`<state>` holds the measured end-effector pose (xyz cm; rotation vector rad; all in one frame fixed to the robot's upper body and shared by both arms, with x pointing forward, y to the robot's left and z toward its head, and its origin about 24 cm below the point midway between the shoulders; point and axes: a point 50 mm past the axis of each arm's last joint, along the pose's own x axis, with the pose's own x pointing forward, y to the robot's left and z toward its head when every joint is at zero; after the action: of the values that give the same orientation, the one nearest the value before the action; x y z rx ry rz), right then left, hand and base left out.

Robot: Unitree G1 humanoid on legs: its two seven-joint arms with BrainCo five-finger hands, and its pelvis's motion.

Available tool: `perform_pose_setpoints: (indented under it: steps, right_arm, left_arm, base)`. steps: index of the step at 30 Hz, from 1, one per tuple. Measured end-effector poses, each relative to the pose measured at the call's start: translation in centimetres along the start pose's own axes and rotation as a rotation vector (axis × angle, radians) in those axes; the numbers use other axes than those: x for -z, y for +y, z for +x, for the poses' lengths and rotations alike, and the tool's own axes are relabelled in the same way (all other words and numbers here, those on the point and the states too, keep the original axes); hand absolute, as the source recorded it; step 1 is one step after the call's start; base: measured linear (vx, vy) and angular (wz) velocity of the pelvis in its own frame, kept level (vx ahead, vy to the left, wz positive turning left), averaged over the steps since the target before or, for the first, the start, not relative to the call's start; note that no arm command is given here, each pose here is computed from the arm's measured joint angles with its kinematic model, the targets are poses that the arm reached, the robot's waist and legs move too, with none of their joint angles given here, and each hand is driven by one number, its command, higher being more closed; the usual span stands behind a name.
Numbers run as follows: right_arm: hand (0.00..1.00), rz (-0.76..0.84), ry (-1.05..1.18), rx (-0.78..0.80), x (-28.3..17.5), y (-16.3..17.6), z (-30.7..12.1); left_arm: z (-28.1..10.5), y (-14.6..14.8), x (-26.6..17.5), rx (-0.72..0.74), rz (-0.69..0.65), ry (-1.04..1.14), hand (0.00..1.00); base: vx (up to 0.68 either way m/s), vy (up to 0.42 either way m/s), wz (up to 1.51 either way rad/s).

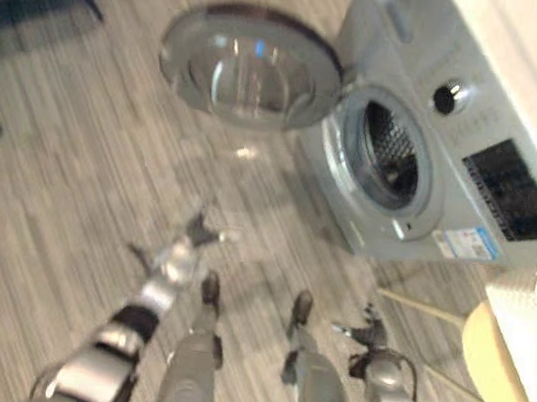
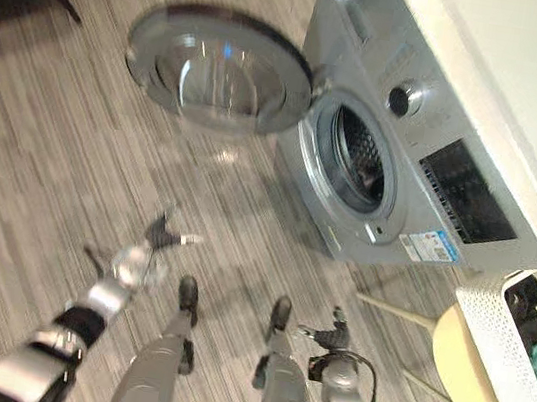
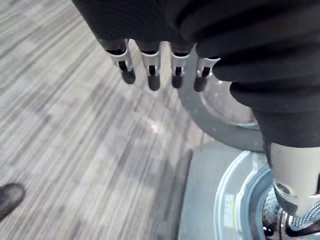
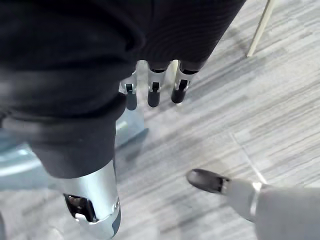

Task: Pick up the laundry basket with both hands and put the clothes into the washing machine.

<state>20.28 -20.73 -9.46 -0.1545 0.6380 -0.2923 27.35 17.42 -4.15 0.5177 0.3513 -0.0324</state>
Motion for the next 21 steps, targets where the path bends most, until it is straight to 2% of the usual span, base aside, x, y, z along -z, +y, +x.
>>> perform_pose_setpoints:
  steps: [2, 8, 10, 13, 15, 17, 21]
  right_arm:
    - [0.0, 0.055, 0.018, 0.072, 0.9, -1.7, -0.7]
    - [0.0, 0.21, -0.123, 0.234, -1.9, -3.8, -1.8]
    - [0.0, 0.31, -0.178, 0.321, -3.2, -4.6, -2.3]
    - [0.0, 0.398, -0.22, 0.461, -3.4, -6.4, -3.9]
    - [0.0, 0.442, -0.273, 0.539, -4.5, -7.6, -4.6]
    - [0.0, 0.478, -0.39, 0.642, -6.8, -9.0, -5.6]
    - [0.0, 0.479, -0.503, 0.733, -10.1, -9.3, -5.9]
  left_arm:
    - [-2.7, -2.2, 2.8, 0.064, -0.075, 0.074, 0.0]
    - [-7.3, -4.3, 7.1, 0.141, -0.158, 0.198, 0.0]
    - [-8.6, -4.9, 7.8, 0.128, -0.276, 0.242, 0.0]
    - [-8.9, -5.1, 7.7, 0.074, -0.498, 0.27, 0.0]
    - [-8.6, -5.0, 7.0, 0.056, -0.571, 0.246, 0.0]
    - [-8.3, -5.0, 6.1, 0.04, -0.618, 0.215, 0.0]
    - [-7.9, -5.0, 5.6, 0.016, -0.663, 0.204, 0.0]
  base:
    - [0.11, 0.032, -0.06]
    - [0.08, 0.038, -0.43]
    - [0.02, 0.028, -0.71]
    - [0.02, 0.001, -0.26]
    - [0.01, -0.003, -0.17]
    - [0.01, 0.047, -0.48]
    - [0.0, 0.008, -0.93]
